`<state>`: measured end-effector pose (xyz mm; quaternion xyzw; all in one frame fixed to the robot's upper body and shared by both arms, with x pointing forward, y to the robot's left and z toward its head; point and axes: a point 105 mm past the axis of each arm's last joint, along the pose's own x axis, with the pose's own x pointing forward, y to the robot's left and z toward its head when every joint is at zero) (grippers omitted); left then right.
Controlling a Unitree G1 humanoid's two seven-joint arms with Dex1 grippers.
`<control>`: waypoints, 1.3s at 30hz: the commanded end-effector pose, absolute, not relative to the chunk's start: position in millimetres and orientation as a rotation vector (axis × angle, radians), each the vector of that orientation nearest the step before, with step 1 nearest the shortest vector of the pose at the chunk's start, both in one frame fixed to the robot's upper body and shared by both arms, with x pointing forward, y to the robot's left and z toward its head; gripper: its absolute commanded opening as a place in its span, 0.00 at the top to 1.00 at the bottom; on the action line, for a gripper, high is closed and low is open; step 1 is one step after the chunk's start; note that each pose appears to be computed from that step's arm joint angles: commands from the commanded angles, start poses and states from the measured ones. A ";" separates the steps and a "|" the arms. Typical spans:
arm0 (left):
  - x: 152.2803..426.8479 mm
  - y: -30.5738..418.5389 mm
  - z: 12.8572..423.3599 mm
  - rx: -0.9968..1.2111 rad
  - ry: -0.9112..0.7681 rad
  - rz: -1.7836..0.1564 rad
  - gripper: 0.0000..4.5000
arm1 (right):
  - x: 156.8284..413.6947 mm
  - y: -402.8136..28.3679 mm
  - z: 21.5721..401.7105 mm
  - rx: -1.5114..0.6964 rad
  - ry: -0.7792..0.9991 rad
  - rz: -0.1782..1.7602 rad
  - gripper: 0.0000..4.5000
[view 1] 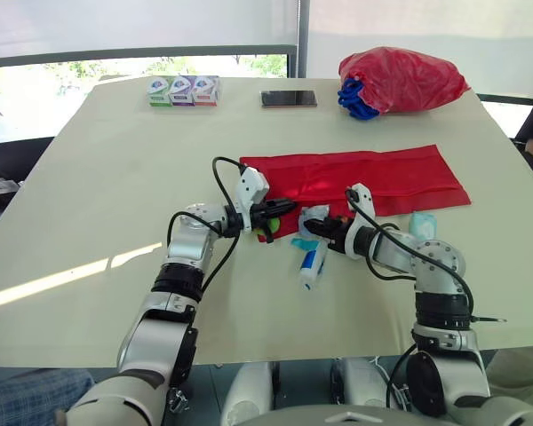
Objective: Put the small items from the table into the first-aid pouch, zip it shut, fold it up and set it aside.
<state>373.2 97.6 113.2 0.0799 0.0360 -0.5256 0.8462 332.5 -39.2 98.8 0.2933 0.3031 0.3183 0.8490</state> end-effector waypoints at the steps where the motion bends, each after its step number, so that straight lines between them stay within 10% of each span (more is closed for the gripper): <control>1: 370.9 92.8 124.3 0.176 0.024 -1.136 1.00 | 339.8 -40.0 100.9 0.647 0.627 0.641 0.97; 39: 355.2 78.9 122.2 0.080 0.040 -1.190 1.00 | 387.0 26.0 150.4 1.146 0.419 0.718 0.97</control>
